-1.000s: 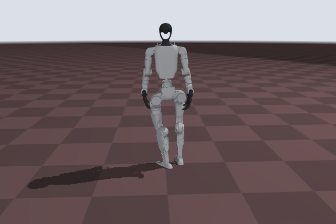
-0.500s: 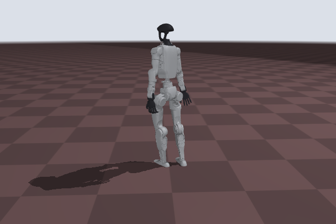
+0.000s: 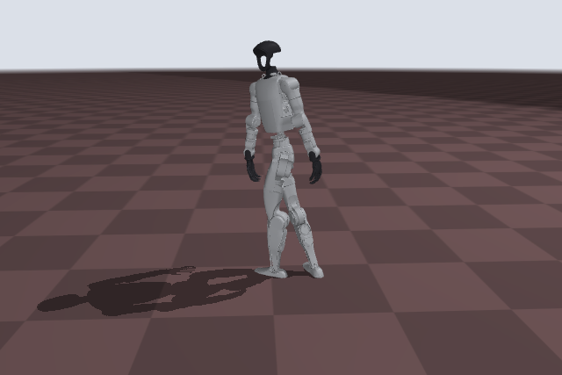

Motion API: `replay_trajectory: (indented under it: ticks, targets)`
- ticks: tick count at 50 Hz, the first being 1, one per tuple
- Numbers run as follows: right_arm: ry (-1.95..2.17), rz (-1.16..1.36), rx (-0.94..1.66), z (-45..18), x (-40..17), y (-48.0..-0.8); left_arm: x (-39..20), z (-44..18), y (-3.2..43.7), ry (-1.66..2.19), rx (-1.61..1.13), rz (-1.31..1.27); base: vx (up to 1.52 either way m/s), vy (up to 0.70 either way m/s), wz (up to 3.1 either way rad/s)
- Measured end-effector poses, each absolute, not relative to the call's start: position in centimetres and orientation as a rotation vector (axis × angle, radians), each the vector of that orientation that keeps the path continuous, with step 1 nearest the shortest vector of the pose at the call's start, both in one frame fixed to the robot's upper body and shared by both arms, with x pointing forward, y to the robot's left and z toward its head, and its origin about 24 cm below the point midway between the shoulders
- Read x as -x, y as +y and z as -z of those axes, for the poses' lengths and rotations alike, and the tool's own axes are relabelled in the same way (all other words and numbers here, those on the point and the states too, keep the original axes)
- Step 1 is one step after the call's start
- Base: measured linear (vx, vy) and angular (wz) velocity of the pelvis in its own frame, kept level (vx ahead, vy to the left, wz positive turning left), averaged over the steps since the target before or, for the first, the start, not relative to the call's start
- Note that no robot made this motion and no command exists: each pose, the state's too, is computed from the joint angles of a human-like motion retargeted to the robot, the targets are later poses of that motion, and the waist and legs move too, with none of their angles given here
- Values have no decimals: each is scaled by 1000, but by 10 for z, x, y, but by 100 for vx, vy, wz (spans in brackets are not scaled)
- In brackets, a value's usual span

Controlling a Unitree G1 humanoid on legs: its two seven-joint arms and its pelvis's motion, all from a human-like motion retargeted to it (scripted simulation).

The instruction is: In place motions

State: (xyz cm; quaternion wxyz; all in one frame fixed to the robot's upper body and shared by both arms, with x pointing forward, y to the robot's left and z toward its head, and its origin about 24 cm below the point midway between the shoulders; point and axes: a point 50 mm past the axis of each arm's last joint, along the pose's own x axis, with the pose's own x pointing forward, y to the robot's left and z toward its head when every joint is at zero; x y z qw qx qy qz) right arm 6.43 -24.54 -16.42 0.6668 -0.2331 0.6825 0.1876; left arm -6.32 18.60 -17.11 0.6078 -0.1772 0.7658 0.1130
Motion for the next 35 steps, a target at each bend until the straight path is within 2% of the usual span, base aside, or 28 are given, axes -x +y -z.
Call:
replay_trajectory:
  ticks: [10, 15, 20, 27, 35]
  targets:
    - [1317, -653, 476, 161, -121, -190, 74, 171, 141, 1782, 593, -286, -5, -10, 6]
    - [1257, -802, 601, 160, -131, -172, 64, 173, 148, 1768, 524, -199, 0, -1, 2]
    - [1282, -872, 690, 165, -116, -172, 40, 177, 169, 1678, 423, -168, 3, 1, -25]
    - [1441, -752, 626, 172, -76, -192, 10, 178, 196, 1559, 356, -209, 9, 5, -73]
    - [1552, -609, 502, 172, -53, -214, 18, 176, 211, 1567, 322, -276, 22, 5, -147]
